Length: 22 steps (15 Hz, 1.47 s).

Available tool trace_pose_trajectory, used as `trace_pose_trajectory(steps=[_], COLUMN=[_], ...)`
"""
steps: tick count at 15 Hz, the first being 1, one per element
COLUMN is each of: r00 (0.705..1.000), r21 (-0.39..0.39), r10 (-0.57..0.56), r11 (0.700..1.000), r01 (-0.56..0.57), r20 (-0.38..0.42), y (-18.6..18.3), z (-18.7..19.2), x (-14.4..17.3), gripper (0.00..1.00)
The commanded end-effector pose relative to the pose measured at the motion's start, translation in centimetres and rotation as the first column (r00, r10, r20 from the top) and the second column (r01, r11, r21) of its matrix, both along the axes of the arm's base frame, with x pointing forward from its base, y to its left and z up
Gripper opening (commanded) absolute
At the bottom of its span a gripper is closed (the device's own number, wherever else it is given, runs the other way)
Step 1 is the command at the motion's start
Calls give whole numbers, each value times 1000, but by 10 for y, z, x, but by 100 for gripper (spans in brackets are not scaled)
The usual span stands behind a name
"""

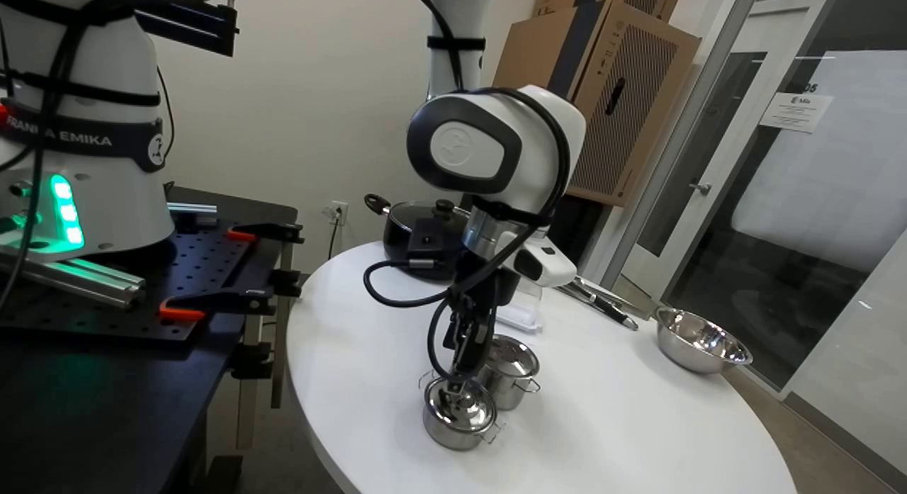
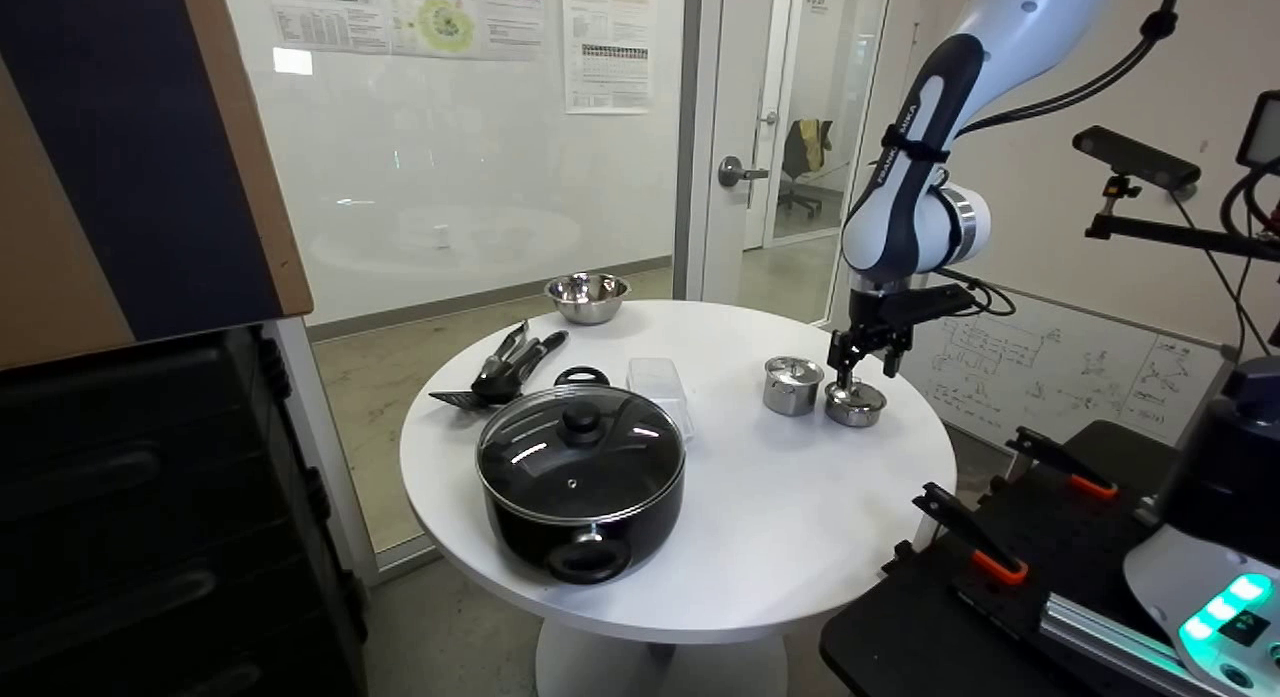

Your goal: Pick up the lid from the table and put it on the open silver pot. Pick up the lid off the other pot and put it on the table.

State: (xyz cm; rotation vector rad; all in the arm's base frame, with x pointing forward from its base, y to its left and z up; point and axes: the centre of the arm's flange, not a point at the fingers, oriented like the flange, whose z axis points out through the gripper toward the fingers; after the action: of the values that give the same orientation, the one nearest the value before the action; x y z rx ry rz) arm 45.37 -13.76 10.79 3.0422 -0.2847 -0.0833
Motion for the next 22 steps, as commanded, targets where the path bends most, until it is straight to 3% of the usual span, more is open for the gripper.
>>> trace_pose_trajectory(steps=[1,12,22], r00=[1000,988,982], r21=[-4,15,43], r10=[-16,-153,-185], r11=[1000,988,981], r01=[16,153,187], r20=[-13,-19,-44], y=[-3,-52,-51], z=[-6,-4,-18], x=[6,20,32], gripper=[100,100,100])
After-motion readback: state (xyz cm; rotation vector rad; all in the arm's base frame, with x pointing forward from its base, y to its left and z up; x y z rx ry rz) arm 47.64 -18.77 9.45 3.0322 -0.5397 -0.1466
